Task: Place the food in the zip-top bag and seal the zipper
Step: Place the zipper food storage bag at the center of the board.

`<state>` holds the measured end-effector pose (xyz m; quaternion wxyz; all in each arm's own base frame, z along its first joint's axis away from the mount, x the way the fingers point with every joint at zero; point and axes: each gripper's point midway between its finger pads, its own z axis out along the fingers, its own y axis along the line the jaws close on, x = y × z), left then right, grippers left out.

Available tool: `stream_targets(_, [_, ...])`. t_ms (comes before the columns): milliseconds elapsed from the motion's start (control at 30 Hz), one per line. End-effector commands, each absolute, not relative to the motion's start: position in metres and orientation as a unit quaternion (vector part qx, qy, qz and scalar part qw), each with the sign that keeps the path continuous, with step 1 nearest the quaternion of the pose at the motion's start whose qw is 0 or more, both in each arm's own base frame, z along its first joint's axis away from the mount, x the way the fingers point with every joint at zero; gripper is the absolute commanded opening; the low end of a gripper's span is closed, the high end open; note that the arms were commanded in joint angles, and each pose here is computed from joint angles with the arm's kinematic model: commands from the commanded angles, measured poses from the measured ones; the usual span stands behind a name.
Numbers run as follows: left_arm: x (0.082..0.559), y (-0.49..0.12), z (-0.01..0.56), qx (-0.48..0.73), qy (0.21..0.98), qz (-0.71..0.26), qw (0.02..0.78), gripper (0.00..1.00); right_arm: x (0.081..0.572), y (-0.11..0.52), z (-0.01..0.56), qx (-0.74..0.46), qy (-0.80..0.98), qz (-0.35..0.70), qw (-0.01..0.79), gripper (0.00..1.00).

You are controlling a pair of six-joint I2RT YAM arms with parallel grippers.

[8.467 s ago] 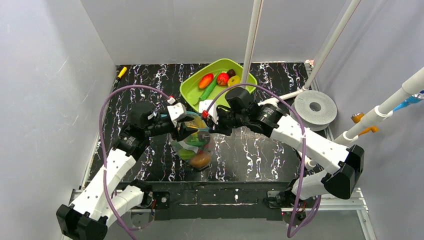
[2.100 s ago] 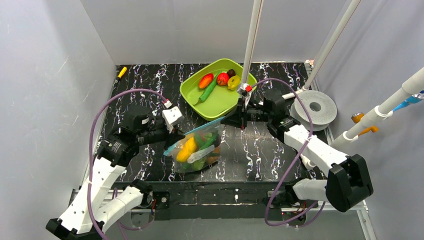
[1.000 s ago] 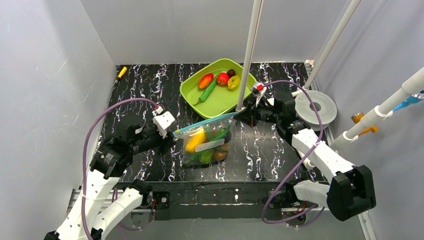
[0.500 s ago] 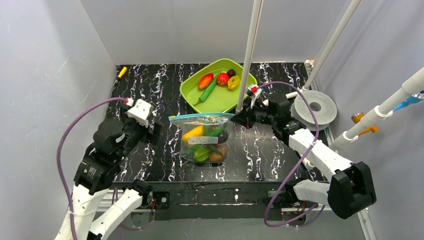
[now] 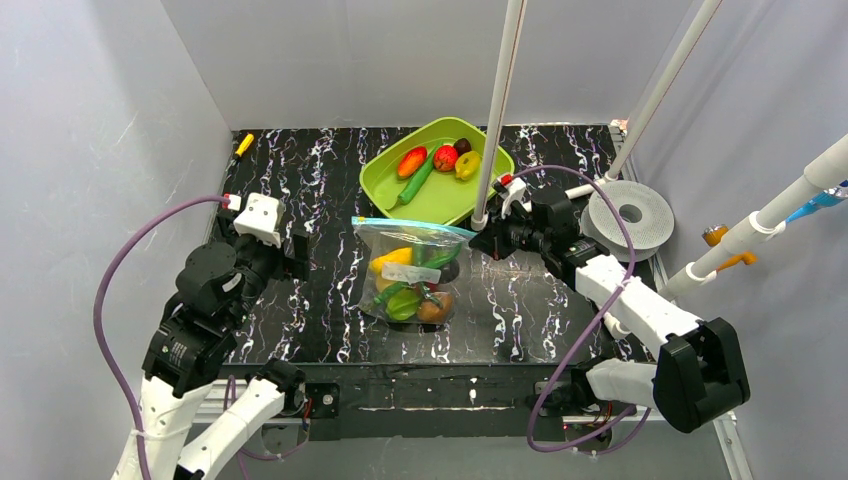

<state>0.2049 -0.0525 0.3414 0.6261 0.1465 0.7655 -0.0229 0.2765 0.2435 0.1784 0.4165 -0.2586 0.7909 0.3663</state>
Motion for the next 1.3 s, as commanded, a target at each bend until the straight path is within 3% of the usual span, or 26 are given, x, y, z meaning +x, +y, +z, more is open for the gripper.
stream_targets(0, [0.21, -0.054, 0.345, 0.135, 0.761, -0.027, 0.634, 0.82, 0.271, 0.232, 0.179, -0.223, 0.817, 0.346, 0.404, 0.01])
stream_targets(200, [0.214, -0.059, 0.339, 0.141, 0.763, -0.034, 0.63, 0.82, 0.253, 0.205, 0.16, -0.147, 0.854, 0.313, 0.389, 0.01])
stream_targets(433, [0.218, -0.069, 0.332, 0.145, 0.765, -0.053, 0.625, 0.82, 0.232, 0.14, 0.116, 0.04, 0.914, 0.194, 0.354, 0.01])
stream_targets(667, [0.219, -0.073, 0.332, 0.148, 0.764, -0.061, 0.625, 0.82, 0.184, 0.088, 0.081, 0.175, 0.943, 0.085, 0.27, 0.01])
stream_targets(1100, [0.221, -0.073, 0.345, 0.139, 0.753, -0.066, 0.64, 0.83, 0.153, 0.063, 0.093, 0.262, 0.913, 0.094, 0.299, 0.02])
stream_targets(1267, [0.226, -0.071, 0.358, 0.128, 0.741, -0.059, 0.657, 0.9, 0.176, 0.081, 0.12, 0.215, 0.892, 0.157, 0.364, 0.53])
